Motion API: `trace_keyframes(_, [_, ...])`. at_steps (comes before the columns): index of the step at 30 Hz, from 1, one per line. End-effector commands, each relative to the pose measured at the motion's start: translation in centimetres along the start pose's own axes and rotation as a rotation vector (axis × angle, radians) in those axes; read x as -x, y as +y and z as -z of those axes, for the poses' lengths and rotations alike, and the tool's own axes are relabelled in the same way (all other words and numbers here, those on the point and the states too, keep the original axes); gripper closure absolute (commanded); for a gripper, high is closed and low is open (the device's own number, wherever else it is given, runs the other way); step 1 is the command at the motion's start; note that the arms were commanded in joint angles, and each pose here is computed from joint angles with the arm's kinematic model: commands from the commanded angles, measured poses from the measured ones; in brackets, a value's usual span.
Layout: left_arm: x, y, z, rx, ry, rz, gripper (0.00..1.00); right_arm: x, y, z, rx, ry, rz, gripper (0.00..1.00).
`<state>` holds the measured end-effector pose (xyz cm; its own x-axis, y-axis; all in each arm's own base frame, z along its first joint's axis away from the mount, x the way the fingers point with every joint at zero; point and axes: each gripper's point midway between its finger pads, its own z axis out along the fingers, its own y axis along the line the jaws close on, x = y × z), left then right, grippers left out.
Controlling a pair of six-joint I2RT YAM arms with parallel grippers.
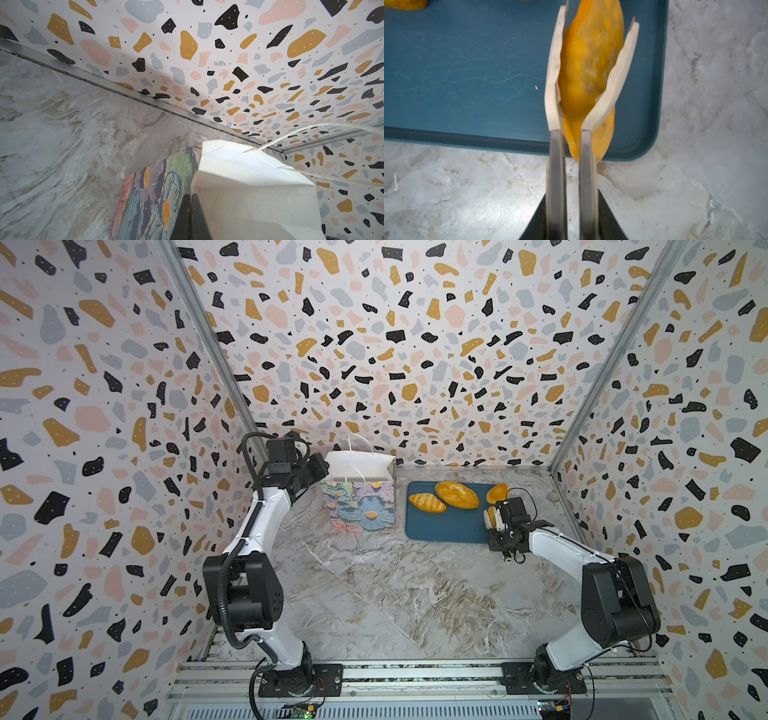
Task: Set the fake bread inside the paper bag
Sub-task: 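Close the tongs on the long yellow bun with the right gripper, then lift the long yellow bun with the tongs off the tray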
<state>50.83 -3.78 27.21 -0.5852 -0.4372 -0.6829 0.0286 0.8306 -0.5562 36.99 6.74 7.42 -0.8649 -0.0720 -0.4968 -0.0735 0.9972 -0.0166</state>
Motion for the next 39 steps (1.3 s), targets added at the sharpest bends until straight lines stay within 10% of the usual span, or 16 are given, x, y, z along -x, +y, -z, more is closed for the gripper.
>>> trace_keyframes(1, [0.8, -0.9, 1.1, -0.027, -0.034, -0.016, 1.0, 1.8, 0.2, 1.9, 0.027, -0.09, -0.035, 0.7])
trace_keyframes(39, [0.5, -0.5, 0.8, -0.019, -0.033, -0.013, 1.0, 6.3, 3.2, 8.1, 0.234, -0.353, -0.161, 0.81])
